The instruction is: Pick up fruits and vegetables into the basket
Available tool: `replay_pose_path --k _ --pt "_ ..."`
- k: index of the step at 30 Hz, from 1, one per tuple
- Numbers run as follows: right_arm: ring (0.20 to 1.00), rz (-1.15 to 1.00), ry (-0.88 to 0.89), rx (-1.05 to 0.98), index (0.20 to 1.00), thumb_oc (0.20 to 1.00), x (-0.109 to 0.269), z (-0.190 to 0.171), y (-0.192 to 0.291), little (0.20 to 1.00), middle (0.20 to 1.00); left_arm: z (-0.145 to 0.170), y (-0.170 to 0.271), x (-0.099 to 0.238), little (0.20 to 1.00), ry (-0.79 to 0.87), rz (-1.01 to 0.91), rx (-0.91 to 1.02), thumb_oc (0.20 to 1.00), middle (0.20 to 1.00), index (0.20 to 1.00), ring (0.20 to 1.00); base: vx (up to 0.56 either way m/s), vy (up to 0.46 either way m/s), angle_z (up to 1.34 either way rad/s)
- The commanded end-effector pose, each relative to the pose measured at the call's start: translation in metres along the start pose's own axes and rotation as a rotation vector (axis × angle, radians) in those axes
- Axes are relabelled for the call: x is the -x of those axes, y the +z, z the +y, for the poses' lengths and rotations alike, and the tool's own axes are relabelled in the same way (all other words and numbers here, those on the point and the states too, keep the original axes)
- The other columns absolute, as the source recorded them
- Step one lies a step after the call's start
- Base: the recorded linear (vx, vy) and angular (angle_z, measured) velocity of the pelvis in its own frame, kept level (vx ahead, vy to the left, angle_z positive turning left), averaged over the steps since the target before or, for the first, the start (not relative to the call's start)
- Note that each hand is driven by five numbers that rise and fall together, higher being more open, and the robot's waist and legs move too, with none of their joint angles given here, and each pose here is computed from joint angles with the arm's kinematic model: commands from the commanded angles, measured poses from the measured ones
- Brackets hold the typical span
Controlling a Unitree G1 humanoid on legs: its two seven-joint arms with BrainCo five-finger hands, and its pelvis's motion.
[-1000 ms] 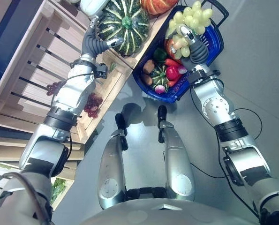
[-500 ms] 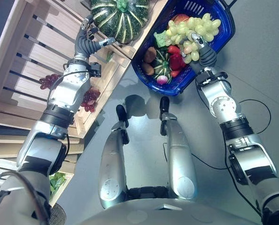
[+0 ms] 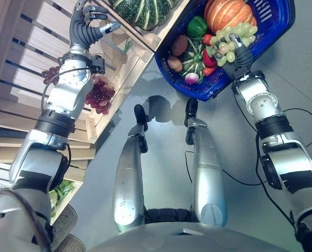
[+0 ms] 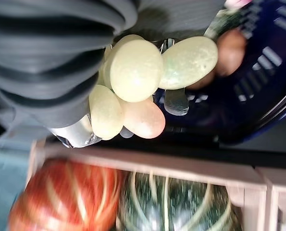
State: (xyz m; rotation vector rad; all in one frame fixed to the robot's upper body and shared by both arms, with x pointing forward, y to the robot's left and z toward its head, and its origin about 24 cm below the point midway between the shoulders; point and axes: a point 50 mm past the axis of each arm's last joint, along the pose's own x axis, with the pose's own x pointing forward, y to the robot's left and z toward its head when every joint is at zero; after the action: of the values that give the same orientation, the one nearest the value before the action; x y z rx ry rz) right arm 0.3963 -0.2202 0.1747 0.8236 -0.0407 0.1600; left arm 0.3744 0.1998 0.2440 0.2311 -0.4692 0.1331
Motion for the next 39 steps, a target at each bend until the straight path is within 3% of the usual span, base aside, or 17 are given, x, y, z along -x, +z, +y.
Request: replay_pose_path --k 1,12,13,14,21,24,32,39 --pt "0.200 -0.051 0.060 -0.049 0.200 0.200 0.000 0.012 0.030 0.200 0.200 0.020 -0.004 0.001 1.000 0.099 -0.012 -0.057 1.000 1.000 1.000 1.000 0.01 -0.055 0.09" --pt "0.200 0.009 -0.103 -0.229 0.200 0.200 -0.002 -0.013 0.033 0.200 0.200 0.023 0.025 -0.013 1.000 0.109 -0.126 -0.260 1.000 1.000 1.000 1.000 0.01 -0.030 0.09" --pt "0.429 0.011 -0.111 -0.231 0.429 0.429 -0.001 -0.014 0.034 0.429 0.429 0.024 0.026 -0.014 1.000 0.114 -0.135 -0.289 1.000 1.000 1.000 1.000 0.01 -0.010 0.03" --pt "1.000 0.011 -0.126 -0.228 1.000 1.000 -0.001 -0.016 0.034 1.000 1.000 0.024 0.028 -0.015 1.000 0.121 -0.143 -0.321 1.000 1.000 1.000 1.000 0.00 -0.009 0.03" --pt "1.000 -0.039 -0.160 -0.103 1.000 1.000 0.001 -0.022 0.042 1.000 1.000 0.033 0.044 -0.023 1.000 0.159 -0.199 -0.609 1.000 1.000 1.000 1.000 -0.01 -0.004 0.01" --pt "1.000 -0.036 -0.225 0.128 1.000 1.000 0.002 -0.023 0.045 1.000 1.000 0.040 0.053 -0.026 1.000 0.184 -0.207 -0.769 1.000 1.000 1.000 1.000 -0.02 -0.015 -0.03" --pt "1.000 -0.069 -0.233 0.457 1.000 1.000 0.008 -0.008 0.044 1.000 1.000 0.060 0.052 -0.022 1.000 0.171 -0.134 -1.104 1.000 1.000 1.000 1.000 -0.03 0.014 -0.02" --pt "1.000 -0.163 -0.286 0.769 1.000 1.000 0.030 -0.007 0.039 1.000 1.000 0.067 0.042 -0.005 1.000 0.140 -0.146 -1.273 1.000 1.000 1.000 1.000 0.00 0.085 -0.09"
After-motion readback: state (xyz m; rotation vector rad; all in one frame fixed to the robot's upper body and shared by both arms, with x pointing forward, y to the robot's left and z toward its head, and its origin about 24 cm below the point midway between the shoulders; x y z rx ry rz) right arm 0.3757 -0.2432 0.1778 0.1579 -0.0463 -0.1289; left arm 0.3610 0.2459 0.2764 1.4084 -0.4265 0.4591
